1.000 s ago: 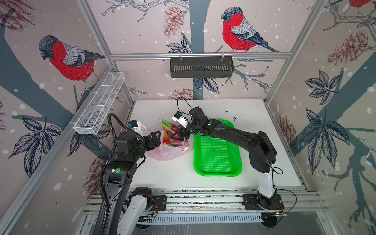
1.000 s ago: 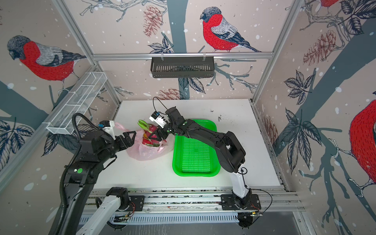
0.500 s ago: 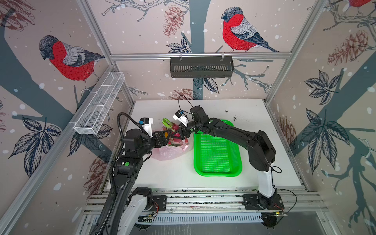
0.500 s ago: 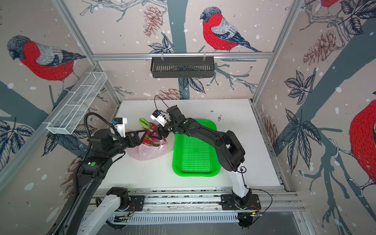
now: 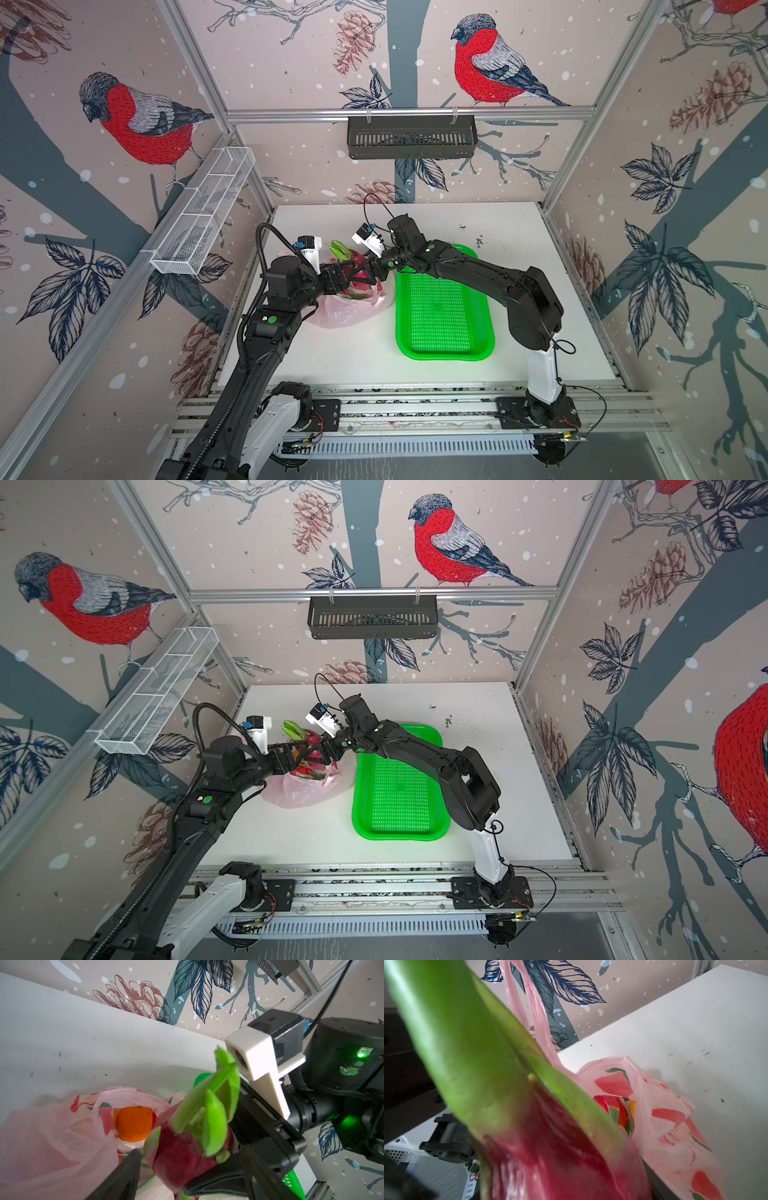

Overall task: Untie the knot of the plastic bag and take out the fruit
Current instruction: Pick up the fruit from the plastic bag.

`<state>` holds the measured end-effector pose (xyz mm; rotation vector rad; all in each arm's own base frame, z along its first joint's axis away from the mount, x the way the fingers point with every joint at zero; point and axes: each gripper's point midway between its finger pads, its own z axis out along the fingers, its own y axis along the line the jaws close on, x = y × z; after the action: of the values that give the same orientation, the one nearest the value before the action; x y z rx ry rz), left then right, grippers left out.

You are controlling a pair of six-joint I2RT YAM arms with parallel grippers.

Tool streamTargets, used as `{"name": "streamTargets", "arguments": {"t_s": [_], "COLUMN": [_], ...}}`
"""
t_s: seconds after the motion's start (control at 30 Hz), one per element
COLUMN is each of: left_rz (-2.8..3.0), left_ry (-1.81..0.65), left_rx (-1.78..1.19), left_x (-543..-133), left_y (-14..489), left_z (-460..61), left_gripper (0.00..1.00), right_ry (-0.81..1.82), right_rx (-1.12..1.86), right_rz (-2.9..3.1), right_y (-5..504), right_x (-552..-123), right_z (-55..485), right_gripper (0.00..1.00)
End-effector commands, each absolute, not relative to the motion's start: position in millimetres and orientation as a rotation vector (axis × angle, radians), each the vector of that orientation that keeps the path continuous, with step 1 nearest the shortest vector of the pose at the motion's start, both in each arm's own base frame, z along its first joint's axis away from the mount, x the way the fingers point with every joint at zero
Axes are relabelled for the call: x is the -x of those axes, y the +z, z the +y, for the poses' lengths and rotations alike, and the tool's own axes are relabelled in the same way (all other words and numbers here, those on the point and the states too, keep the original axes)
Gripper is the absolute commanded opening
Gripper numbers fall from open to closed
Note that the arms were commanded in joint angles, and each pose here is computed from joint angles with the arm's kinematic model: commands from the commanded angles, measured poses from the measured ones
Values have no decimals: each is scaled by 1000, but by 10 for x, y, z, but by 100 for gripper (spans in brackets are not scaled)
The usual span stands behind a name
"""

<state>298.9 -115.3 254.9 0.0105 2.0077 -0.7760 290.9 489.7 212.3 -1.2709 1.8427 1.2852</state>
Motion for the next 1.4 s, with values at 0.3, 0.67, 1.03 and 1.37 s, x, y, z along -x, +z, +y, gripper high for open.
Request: {"name": "streamTargets", "arguments": {"t_s": [0.3,0.67,1.03,1.37], "left_rz": [1861,1850,1850,1812], "left_ry": [-832,-862,-858,-837], "left_rx": [-34,-37,-27,-14], "left_x": [-3144,-3225,-3249,-3222], "left_y": [2798,2771,2738,2842], "left_z": [-1230,-1294,-1312,-1263], "left_gripper": [68,45,1,0], "right_ry": [1290,1283,1275,1242], "right_rx": [1289,1294,1293,1278], "right_rz": [1809,1814,1815,1818], "right_y": [2173,2163,2165,2176], "right_x": [-2891,-2891,-2890,-2907], "right_z": [4922,4922,4912,4876], "right_gripper": [26,25,25,33]}}
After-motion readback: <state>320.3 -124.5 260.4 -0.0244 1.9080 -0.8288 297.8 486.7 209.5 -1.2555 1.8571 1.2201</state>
